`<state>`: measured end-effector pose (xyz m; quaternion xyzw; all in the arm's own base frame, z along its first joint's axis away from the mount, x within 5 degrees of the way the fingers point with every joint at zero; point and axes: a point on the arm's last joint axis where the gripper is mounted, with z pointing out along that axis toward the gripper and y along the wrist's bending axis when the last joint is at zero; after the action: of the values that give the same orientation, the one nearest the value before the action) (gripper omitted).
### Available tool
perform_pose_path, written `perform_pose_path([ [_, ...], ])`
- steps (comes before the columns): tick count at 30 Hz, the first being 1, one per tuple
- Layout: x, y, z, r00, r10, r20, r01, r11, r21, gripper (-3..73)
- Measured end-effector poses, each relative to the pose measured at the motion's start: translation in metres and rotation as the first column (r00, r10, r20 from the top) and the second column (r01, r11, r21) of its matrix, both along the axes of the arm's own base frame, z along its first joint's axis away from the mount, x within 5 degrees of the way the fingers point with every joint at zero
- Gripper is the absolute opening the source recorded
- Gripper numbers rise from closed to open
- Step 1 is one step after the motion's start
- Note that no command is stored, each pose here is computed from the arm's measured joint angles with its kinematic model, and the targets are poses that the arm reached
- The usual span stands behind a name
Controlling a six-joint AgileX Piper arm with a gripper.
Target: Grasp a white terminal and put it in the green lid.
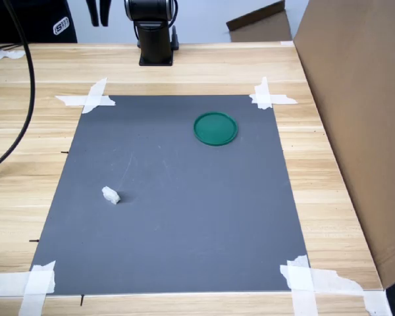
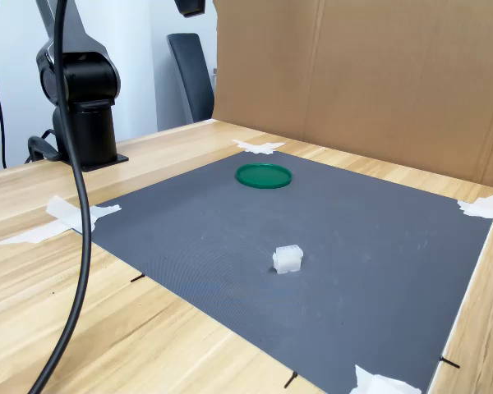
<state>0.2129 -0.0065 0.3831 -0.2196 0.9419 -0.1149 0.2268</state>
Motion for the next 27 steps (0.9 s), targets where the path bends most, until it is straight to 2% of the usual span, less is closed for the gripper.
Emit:
perform_pose_path([
  [4, 0.015, -0.007, 0.001, 0.997, -0.081, -0.003, 0.081, 0.997, 0.019, 4.0],
  [5, 0.023, -0.021, -0.002, 0.987, -0.157, -0.018, 0.158, 0.986, 0.057, 2.6],
  [7, 0.026, -0.029, -0.002, 0.981, -0.191, -0.024, 0.192, 0.978, 0.076, 0.8],
  [10, 0.036, -0.064, -0.009, 0.962, -0.267, -0.061, 0.271, 0.961, 0.055, -2.5],
  [16, 0.057, -0.071, -0.010, 0.969, -0.239, -0.071, 0.242, 0.969, 0.045, -2.5],
  [21, 0.080, -0.070, 0.005, 0.990, -0.141, -0.018, 0.142, 0.987, 0.074, -2.5],
  [24, 0.084, -0.064, 0.007, 0.995, -0.101, -0.013, 0.102, 0.993, 0.063, -2.5],
  [25, 0.092, -0.050, 0.003, 0.999, -0.039, -0.031, 0.040, 0.999, 0.017, -2.5],
  [27, 0.101, -0.036, -0.004, 0.998, 0.008, -0.057, -0.009, 1.000, -0.005, -2.5],
])
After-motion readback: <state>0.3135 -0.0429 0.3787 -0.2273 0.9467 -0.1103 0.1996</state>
